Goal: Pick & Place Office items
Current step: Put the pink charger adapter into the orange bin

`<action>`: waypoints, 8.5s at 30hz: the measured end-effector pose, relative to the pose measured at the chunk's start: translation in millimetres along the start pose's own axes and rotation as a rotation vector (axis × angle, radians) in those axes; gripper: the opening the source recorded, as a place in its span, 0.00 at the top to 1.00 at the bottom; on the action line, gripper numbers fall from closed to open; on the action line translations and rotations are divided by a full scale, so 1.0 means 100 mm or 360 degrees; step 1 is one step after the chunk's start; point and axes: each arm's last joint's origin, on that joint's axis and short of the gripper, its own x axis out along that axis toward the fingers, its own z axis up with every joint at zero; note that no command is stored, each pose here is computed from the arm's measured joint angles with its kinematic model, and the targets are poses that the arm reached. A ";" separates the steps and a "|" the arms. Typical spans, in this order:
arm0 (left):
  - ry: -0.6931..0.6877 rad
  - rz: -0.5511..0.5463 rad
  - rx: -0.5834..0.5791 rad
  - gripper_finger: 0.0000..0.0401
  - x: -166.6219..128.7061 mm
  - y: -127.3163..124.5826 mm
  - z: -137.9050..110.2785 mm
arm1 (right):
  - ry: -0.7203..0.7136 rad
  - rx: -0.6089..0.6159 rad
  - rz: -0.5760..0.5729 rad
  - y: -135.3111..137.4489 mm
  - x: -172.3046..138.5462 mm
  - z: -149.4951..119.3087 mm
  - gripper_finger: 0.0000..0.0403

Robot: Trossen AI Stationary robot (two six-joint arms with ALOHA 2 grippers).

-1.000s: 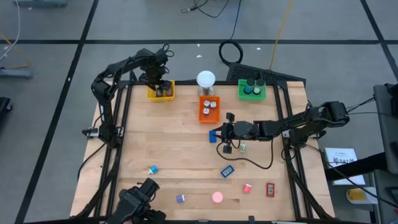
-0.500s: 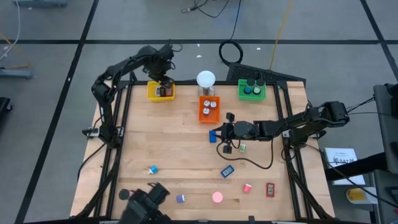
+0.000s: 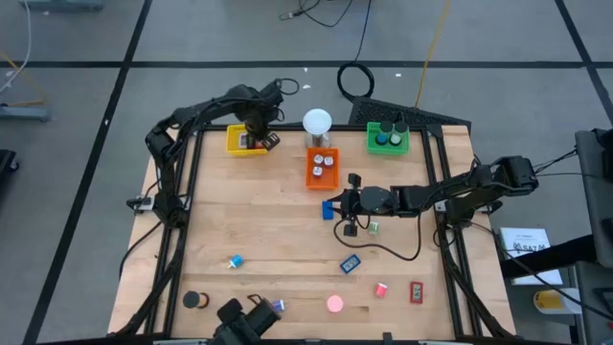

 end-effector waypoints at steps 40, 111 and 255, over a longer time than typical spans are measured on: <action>-0.0692 -0.0198 0.0567 0.97 -0.36 -0.73 -0.72 | 0.0049 0.0070 0.0028 0.06 -0.01 -0.03 0.79; -0.1930 -0.0753 0.0735 0.90 0.11 -1.28 -1.72 | 0.1427 0.1895 -0.0453 1.16 -0.70 -0.04 0.25; -0.1876 -0.0894 0.0916 0.90 0.52 -1.41 -2.39 | -0.0108 0.0351 0.0085 0.73 1.34 -0.02 0.67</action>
